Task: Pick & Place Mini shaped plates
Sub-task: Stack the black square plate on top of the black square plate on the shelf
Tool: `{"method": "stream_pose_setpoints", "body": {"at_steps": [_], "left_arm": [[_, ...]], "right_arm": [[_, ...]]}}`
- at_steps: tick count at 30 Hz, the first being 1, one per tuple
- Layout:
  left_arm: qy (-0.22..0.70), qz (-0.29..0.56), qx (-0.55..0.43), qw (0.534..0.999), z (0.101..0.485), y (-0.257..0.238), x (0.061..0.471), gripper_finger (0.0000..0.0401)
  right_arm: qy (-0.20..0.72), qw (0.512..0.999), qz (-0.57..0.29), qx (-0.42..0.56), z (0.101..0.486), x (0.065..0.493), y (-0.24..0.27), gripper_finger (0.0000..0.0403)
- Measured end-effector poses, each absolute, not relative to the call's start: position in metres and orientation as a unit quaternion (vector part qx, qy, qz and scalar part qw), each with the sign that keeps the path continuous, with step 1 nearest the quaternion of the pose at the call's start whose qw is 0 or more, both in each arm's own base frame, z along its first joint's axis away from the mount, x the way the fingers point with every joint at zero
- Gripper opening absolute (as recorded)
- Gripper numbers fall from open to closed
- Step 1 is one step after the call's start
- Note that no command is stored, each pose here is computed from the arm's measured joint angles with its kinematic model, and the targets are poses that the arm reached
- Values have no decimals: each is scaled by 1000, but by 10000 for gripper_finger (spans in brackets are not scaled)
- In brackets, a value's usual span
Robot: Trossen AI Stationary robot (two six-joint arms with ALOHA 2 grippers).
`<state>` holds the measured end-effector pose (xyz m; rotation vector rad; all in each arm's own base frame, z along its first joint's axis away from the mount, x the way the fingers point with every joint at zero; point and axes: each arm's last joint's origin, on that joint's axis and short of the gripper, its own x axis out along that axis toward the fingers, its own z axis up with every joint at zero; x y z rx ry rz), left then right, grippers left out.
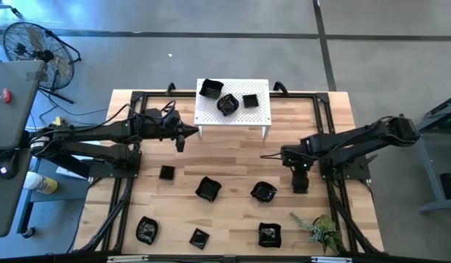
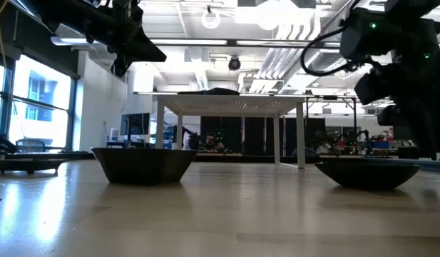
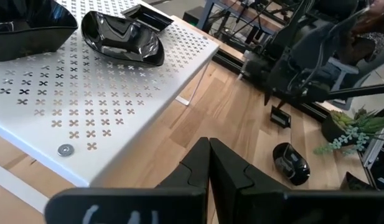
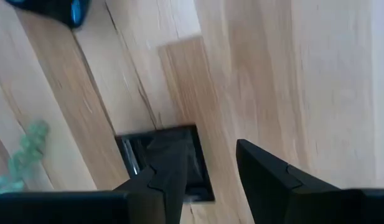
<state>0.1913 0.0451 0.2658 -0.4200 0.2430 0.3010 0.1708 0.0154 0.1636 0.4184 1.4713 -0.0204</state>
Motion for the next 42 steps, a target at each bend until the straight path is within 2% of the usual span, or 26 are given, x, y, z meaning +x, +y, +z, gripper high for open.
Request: {"method": "stream_pose_setpoints", "body": {"at_steps": [14,20,35,42], "left_arm": [[119,153,-206,959,266,45,191,0],[119,153,-205,959,266,45,191,0],[119,152,-207,959,266,45,191,0],[119,152,-208,959,266,45,191,0]], "right_arm": [[720,665,-8,199,135,177,17,133],[726,657,-1,203,130,180,18,127],[721,659,10,213,132,179,19,27],[721,650,5,239,133,180,19,5]]}}
